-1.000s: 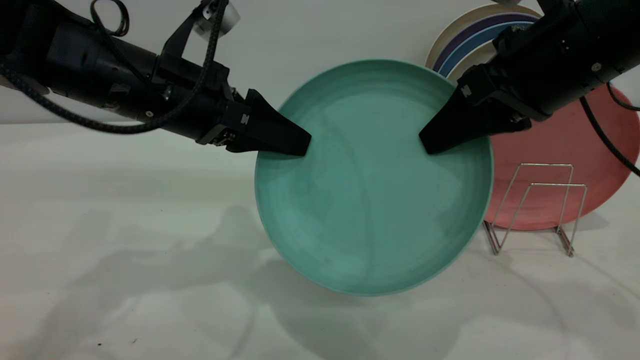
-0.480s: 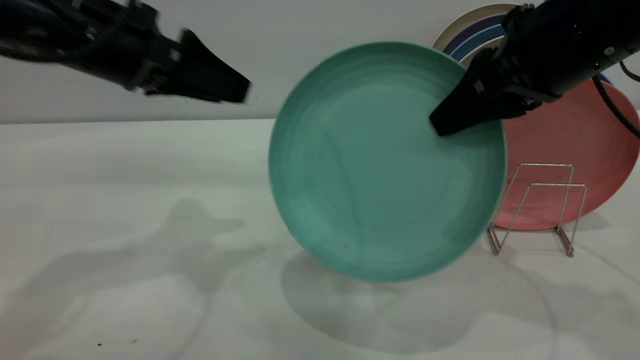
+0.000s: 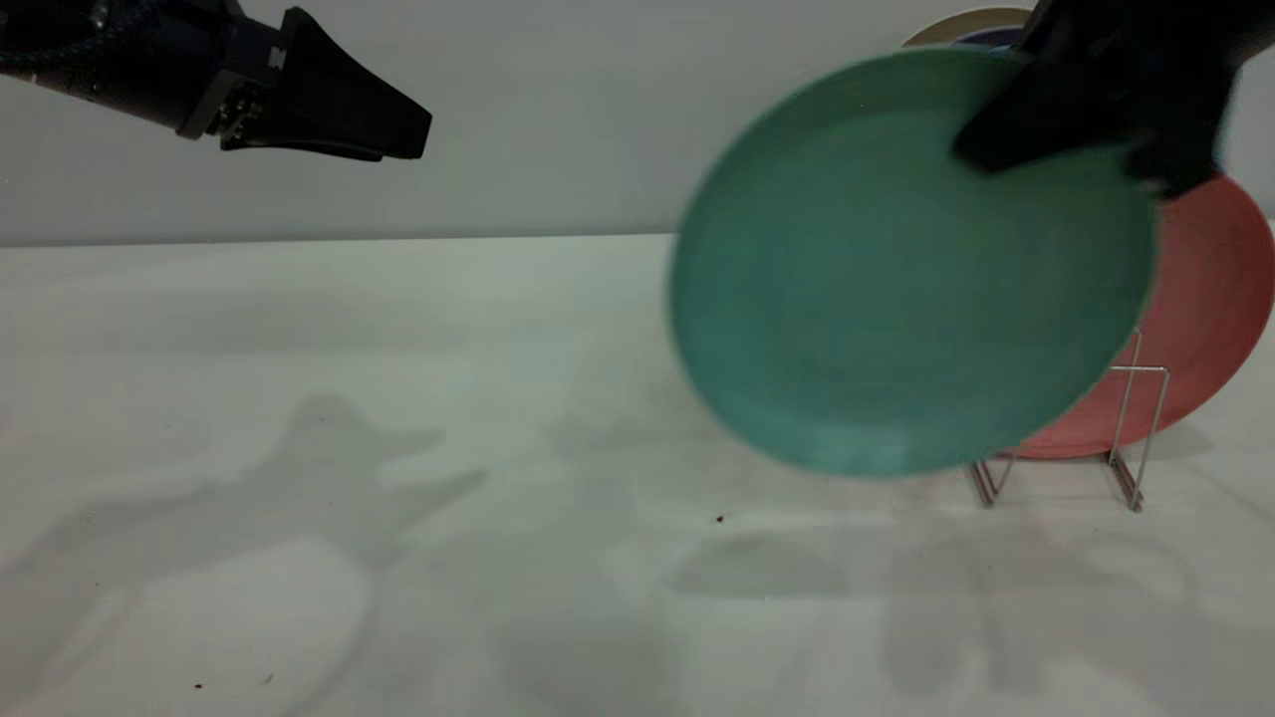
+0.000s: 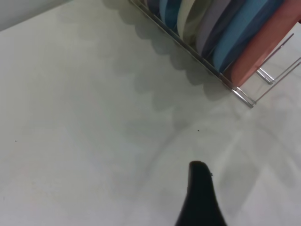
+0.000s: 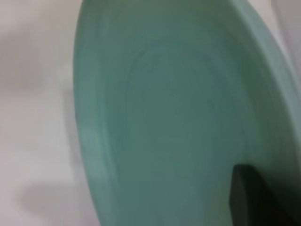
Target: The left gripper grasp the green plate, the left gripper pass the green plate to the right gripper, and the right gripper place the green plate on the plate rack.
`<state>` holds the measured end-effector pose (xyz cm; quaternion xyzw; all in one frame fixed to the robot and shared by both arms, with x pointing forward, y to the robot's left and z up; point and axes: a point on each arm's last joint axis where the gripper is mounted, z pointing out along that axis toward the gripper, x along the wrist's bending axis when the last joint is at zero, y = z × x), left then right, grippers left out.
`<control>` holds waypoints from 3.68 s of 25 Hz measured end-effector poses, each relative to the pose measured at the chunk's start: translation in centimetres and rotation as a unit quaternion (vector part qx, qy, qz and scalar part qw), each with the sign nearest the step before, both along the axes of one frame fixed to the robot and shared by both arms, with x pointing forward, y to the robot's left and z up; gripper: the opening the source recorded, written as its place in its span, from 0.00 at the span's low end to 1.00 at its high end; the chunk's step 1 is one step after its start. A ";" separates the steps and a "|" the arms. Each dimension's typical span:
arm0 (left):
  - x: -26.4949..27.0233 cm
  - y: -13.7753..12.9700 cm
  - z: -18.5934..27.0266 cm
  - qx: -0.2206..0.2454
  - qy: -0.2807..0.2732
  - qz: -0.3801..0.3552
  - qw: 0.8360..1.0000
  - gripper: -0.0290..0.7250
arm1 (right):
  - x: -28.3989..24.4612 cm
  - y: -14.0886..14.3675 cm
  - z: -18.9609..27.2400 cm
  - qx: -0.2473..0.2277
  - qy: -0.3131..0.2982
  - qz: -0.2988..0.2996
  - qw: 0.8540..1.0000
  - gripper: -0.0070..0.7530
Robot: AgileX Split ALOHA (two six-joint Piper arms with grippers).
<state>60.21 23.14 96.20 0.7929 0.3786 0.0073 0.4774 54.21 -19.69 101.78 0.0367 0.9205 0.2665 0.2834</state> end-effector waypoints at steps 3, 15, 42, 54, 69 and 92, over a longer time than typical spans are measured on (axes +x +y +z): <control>0.0 0.0 0.0 0.001 0.002 0.000 1.000 0.79 | -0.3 -0.4 1.3 -0.041 -0.052 0.024 0.998 0.12; 0.0 0.0 0.0 -0.003 0.012 0.007 1.000 0.79 | 0.7 -4.4 2.1 -0.074 -0.090 -0.047 0.992 0.12; 0.0 0.0 0.0 -0.008 0.021 0.013 1.000 0.79 | 3.3 -5.7 -3.5 -0.079 -0.017 -0.086 0.993 0.14; 0.0 0.0 0.0 -0.007 0.021 0.012 1.000 0.79 | 3.6 -5.5 -4.2 -0.041 0.007 -0.114 0.993 0.36; -0.2 0.0 0.6 -0.007 0.013 0.011 1.000 0.79 | 1.1 -4.9 1.1 0.021 -0.016 -0.109 0.994 0.61; -15.8 4.9 15.5 0.218 0.165 0.220 0.936 0.79 | -16.6 -7.9 9.9 0.148 0.248 -0.493 0.821 0.61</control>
